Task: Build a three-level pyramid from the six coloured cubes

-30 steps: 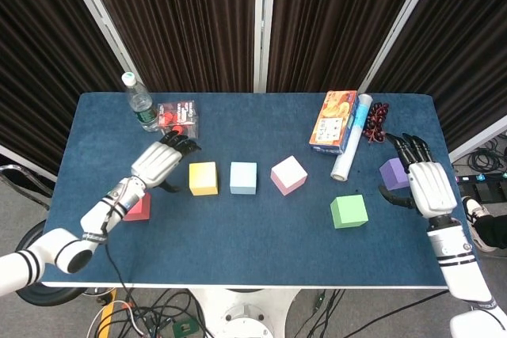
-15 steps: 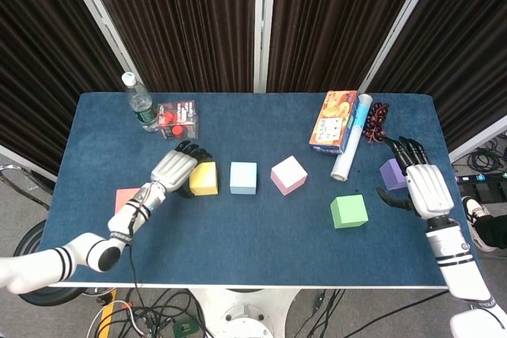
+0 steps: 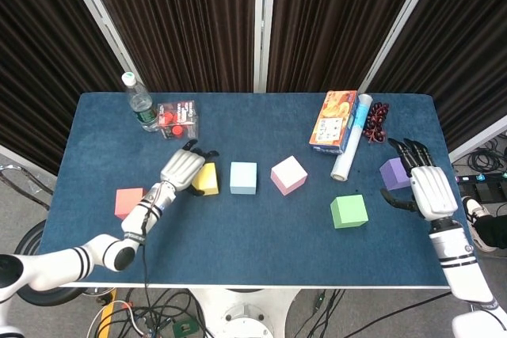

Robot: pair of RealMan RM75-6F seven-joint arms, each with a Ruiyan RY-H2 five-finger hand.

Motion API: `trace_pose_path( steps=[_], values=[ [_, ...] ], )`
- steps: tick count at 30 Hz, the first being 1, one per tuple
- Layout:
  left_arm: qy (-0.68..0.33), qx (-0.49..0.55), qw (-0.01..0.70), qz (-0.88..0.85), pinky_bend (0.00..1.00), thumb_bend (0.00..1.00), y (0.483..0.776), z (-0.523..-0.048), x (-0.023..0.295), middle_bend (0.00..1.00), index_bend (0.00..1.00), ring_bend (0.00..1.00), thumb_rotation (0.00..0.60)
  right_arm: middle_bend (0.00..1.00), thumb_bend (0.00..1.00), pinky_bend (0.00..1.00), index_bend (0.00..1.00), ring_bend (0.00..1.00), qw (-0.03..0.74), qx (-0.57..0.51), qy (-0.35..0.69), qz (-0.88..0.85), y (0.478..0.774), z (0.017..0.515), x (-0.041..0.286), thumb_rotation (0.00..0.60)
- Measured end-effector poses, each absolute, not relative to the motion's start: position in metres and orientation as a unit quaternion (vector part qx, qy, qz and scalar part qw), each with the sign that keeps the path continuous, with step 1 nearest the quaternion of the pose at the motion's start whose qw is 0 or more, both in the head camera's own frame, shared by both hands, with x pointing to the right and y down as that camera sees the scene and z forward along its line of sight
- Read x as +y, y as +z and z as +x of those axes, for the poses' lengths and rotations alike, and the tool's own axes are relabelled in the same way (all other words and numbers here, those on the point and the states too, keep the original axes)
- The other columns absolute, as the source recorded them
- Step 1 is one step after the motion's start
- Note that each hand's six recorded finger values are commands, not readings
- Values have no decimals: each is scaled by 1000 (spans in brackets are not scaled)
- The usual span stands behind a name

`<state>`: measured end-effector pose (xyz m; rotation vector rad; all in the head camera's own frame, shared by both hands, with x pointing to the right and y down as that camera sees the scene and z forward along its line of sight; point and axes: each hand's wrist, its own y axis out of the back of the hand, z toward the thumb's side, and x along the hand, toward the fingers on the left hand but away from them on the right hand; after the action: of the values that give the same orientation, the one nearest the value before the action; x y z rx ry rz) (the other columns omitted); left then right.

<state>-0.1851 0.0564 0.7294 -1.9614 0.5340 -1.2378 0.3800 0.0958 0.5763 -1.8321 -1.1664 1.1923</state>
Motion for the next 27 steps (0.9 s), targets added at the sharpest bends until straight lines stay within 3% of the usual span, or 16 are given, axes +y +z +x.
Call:
trace_pose_path(
  steps=[27],
  values=[
    [-446,126,408,-787,82,174,727,-152,30,451,209,290,600,121,200,0,0,0,323,-458,465,-686,574,391,100,600]
  ],
)
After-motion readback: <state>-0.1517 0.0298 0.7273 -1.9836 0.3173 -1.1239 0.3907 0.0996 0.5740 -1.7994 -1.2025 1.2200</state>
